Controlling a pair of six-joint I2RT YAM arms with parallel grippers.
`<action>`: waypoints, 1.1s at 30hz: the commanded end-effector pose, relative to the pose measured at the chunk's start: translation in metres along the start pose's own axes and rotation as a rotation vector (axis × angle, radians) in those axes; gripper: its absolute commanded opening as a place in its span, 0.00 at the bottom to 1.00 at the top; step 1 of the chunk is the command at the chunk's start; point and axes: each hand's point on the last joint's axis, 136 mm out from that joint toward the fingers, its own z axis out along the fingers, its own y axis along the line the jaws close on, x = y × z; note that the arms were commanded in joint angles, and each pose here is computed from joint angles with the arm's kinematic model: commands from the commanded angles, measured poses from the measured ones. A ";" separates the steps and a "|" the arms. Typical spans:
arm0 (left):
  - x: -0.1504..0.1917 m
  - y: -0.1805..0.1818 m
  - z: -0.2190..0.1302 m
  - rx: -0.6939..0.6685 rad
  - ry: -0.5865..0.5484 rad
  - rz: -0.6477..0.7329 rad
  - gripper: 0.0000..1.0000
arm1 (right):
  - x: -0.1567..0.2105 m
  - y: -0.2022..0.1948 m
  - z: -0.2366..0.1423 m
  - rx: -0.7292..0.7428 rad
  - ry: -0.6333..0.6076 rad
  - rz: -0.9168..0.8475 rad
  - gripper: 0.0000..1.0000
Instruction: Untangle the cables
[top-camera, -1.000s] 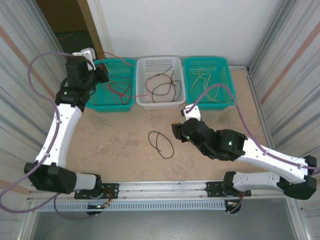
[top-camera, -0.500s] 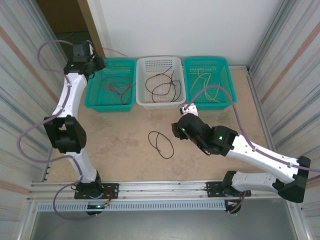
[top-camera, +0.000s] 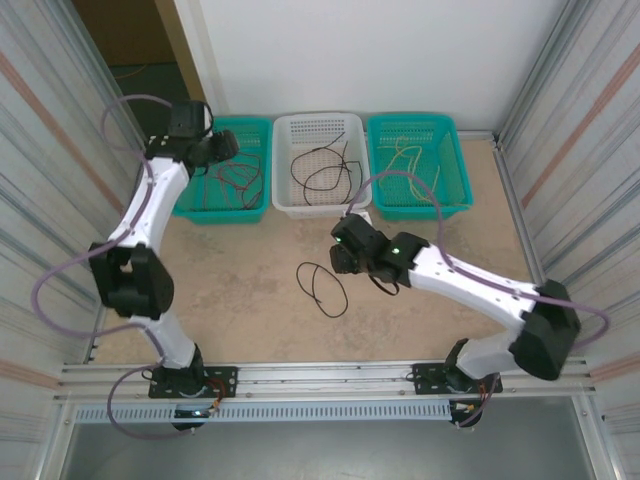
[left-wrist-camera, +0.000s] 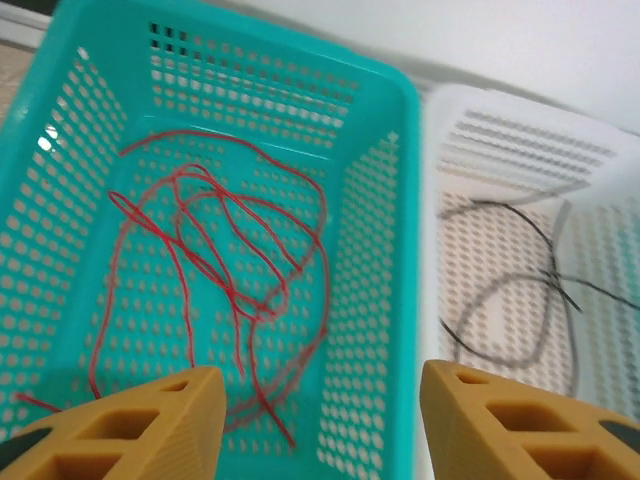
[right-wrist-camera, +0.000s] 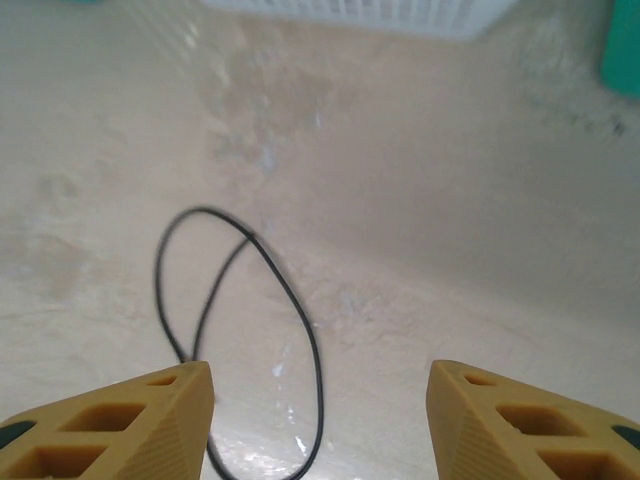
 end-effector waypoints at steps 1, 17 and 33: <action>0.019 -0.026 -0.054 0.103 -0.048 0.041 0.53 | 0.022 0.013 0.026 0.000 0.164 0.029 0.55; 0.212 -0.004 -0.147 0.316 0.170 -0.081 0.41 | 0.110 0.066 0.091 -0.011 0.580 -0.042 0.36; 0.219 -0.044 -0.139 0.534 0.229 -0.173 0.48 | 0.083 0.081 0.056 -0.058 0.405 -0.133 0.00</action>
